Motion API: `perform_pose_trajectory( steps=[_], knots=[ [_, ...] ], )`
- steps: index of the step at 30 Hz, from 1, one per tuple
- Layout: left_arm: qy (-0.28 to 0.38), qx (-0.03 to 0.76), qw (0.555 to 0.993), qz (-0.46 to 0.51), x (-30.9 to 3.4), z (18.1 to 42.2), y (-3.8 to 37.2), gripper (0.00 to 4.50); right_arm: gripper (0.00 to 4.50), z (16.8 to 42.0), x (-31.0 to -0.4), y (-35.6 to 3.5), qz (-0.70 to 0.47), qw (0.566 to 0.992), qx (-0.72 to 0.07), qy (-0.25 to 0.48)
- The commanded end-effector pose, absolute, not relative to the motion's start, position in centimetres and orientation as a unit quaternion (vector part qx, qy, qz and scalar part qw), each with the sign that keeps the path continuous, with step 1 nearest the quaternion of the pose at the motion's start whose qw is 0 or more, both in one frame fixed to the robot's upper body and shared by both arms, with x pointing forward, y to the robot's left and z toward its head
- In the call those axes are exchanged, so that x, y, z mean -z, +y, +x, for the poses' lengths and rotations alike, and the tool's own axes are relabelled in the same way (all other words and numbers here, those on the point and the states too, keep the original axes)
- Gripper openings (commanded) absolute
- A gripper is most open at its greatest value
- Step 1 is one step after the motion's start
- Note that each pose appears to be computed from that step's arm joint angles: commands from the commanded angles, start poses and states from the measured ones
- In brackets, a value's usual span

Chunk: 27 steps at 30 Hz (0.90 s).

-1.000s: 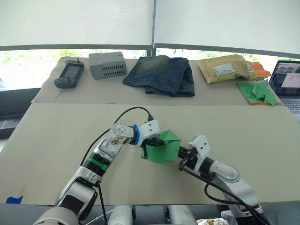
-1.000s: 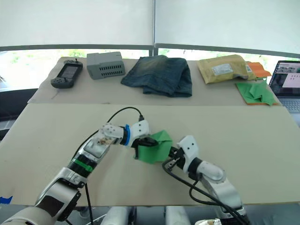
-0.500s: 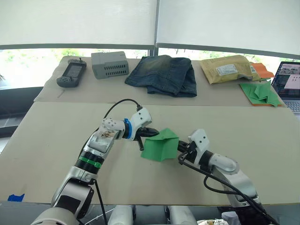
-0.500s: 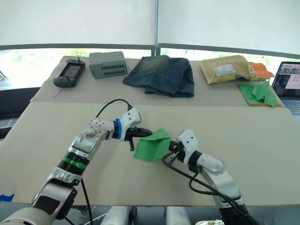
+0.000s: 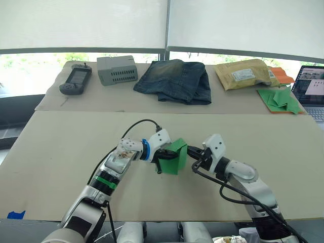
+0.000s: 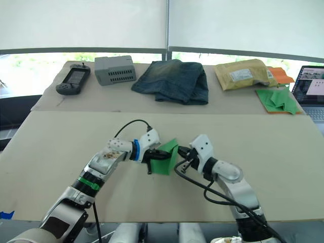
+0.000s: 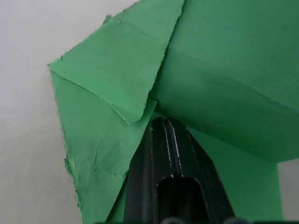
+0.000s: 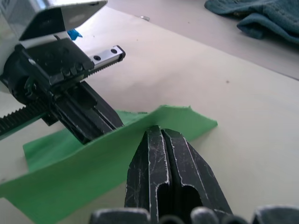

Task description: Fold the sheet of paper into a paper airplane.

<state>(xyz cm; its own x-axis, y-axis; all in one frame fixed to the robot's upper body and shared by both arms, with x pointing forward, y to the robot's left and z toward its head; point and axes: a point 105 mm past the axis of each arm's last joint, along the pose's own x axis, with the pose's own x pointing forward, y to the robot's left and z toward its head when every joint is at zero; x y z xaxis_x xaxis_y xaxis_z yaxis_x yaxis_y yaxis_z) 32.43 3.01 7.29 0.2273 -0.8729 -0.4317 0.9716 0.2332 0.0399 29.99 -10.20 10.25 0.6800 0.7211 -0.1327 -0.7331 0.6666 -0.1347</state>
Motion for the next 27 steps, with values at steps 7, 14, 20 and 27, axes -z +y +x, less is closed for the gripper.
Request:
perform_pose_trajectory(
  steps=[7,14,20,27],
  knots=[
    [0.137,0.593,0.783,0.129,-8.7,32.8,2.8,0.0,0.03,30.5,-11.3,-9.5,-0.09,0.91,-0.405,0.007],
    [0.113,0.629,0.767,0.046,-12.6,30.6,4.7,0.0,0.03,30.6,-10.6,-9.6,-0.095,0.909,-0.405,0.015],
    [0.081,0.599,0.797,0.006,-15.2,31.8,5.9,0.0,0.03,30.6,-10.5,-9.5,-0.095,0.907,-0.409,0.016],
    [0.12,0.545,0.828,0.064,-12.2,34.1,5.4,0.0,0.03,30.7,-10.5,-9.2,-0.096,0.905,-0.413,0.015]
  ],
)
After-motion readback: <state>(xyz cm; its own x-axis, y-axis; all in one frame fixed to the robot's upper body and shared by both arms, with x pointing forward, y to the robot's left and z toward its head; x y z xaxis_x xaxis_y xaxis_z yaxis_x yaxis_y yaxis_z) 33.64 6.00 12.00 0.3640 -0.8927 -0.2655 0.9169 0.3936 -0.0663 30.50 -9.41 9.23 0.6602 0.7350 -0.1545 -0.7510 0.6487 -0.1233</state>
